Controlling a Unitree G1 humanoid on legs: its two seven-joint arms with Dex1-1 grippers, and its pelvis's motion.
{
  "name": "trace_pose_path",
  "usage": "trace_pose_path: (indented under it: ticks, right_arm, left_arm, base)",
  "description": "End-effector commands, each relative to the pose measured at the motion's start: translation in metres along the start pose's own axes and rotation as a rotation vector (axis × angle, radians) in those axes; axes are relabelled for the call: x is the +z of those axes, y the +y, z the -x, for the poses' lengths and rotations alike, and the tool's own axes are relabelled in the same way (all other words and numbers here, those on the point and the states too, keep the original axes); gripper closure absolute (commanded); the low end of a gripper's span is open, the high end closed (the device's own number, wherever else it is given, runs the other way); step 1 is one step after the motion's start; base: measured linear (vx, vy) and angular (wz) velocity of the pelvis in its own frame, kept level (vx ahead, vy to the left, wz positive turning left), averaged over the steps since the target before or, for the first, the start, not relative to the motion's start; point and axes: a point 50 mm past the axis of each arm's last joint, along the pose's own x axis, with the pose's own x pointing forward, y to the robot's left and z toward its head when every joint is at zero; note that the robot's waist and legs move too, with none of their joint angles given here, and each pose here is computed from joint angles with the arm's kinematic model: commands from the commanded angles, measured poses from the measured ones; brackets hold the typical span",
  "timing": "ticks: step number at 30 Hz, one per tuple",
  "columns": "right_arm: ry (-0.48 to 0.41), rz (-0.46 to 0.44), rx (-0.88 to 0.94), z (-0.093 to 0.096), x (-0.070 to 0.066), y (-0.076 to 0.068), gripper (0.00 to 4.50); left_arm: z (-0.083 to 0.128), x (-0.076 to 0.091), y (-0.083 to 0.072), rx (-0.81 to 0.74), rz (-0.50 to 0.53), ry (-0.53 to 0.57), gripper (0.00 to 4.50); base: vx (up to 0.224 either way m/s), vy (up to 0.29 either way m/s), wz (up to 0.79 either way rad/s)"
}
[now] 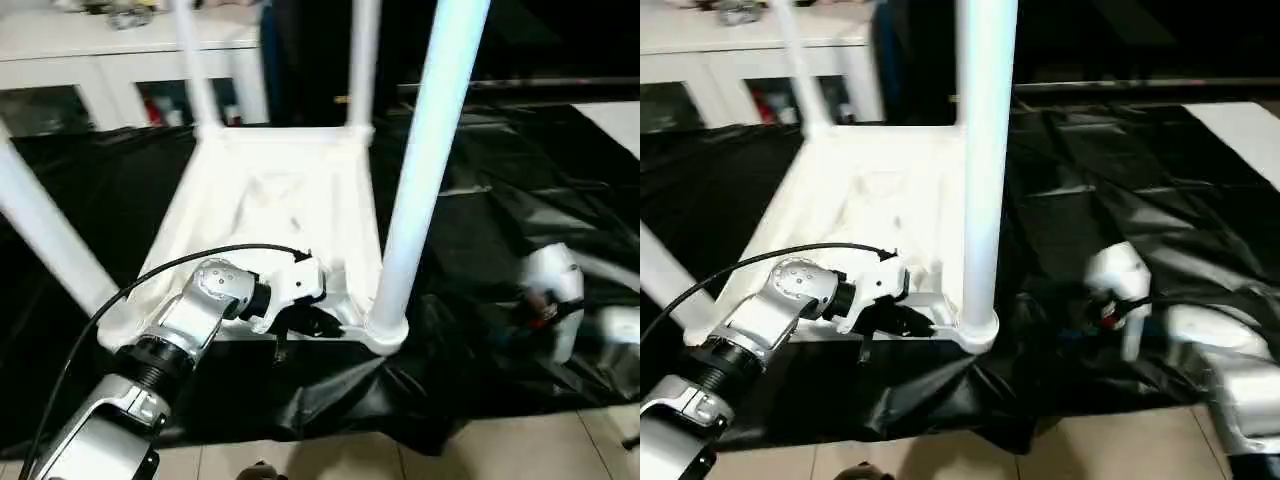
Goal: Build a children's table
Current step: Rotate leg to tighten
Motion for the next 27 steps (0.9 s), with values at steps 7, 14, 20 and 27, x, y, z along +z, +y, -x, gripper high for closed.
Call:
trace_pose_path:
  ticks: [7,14,20,27]
  right_arm:
    - [-0.016,-0.07,-0.564,-0.003,-0.013,-0.03,1.26]
    - [-0.04,-0.077,-0.837,-0.013,-0.022,-0.016,1.26]
    - [-0.104,-0.06,-0.885,-0.022,-0.018,-0.003,0.95]
    - [-0.097,-0.129,-0.79,-0.035,-0.032,0.031,0.42]
  left_arm:
    - [0.005,0.006,-0.006,0.032,-0.047,-0.104,4.06]
    - [0.033,0.034,-0.005,0.352,0.034,-0.44,3.56]
    - [0.051,0.025,-0.011,0.827,0.207,-0.606,3.11]
    - [0.069,-0.014,-0.043,1.309,0.412,-0.548,2.53]
  base:
    - [0.0,0.0,0.0]
    - [0.0,0.0,0.0]
    - [0.0,0.0,0.0]
    - [0.0,0.0,0.0]
